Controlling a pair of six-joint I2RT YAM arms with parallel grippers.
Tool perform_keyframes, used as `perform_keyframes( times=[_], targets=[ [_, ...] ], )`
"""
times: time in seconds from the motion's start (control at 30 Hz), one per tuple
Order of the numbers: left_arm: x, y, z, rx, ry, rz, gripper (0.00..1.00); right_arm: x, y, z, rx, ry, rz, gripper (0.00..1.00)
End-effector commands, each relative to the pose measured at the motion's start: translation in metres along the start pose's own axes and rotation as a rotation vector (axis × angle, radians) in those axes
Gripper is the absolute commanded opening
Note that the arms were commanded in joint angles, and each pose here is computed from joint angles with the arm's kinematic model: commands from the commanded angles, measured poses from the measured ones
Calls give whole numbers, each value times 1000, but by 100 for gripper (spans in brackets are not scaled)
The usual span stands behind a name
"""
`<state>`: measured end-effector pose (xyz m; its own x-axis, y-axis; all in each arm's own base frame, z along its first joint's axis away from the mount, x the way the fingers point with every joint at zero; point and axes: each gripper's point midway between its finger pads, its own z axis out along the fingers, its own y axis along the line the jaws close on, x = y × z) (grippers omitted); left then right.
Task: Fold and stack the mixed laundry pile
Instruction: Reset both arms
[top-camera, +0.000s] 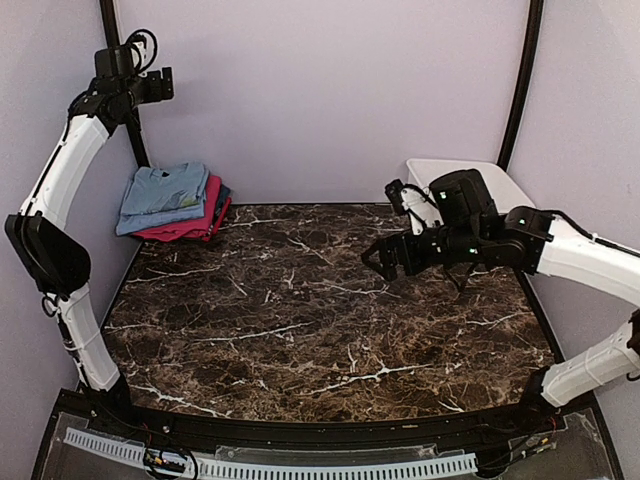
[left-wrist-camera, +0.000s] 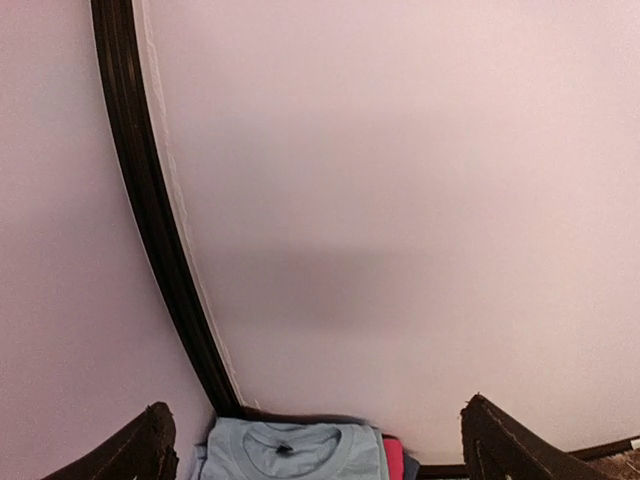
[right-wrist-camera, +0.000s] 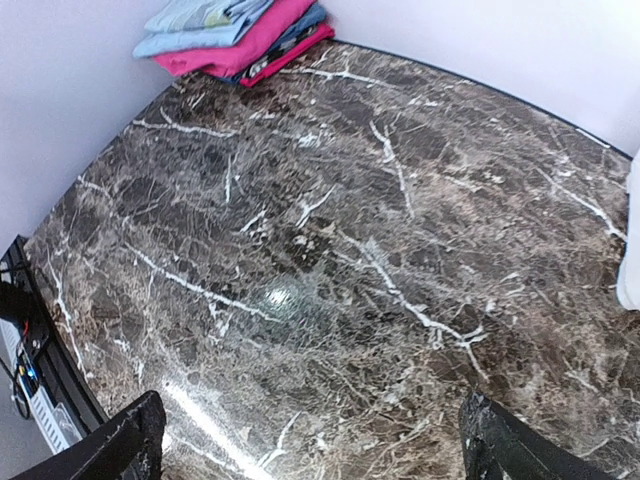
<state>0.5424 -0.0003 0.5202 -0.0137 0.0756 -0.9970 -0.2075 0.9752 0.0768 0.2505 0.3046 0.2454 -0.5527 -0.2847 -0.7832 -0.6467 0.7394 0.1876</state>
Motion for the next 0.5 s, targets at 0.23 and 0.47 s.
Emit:
perform_keyframes(
  times=[0.23,0.47],
  targets=[
    [154,-115,-130,358,501,-175,99,-14,-72,-54,113,-138,123,99],
    [276,-146,-186,401,685,-270,99,30,-89,-36,107,-104,233,99]
  ],
)
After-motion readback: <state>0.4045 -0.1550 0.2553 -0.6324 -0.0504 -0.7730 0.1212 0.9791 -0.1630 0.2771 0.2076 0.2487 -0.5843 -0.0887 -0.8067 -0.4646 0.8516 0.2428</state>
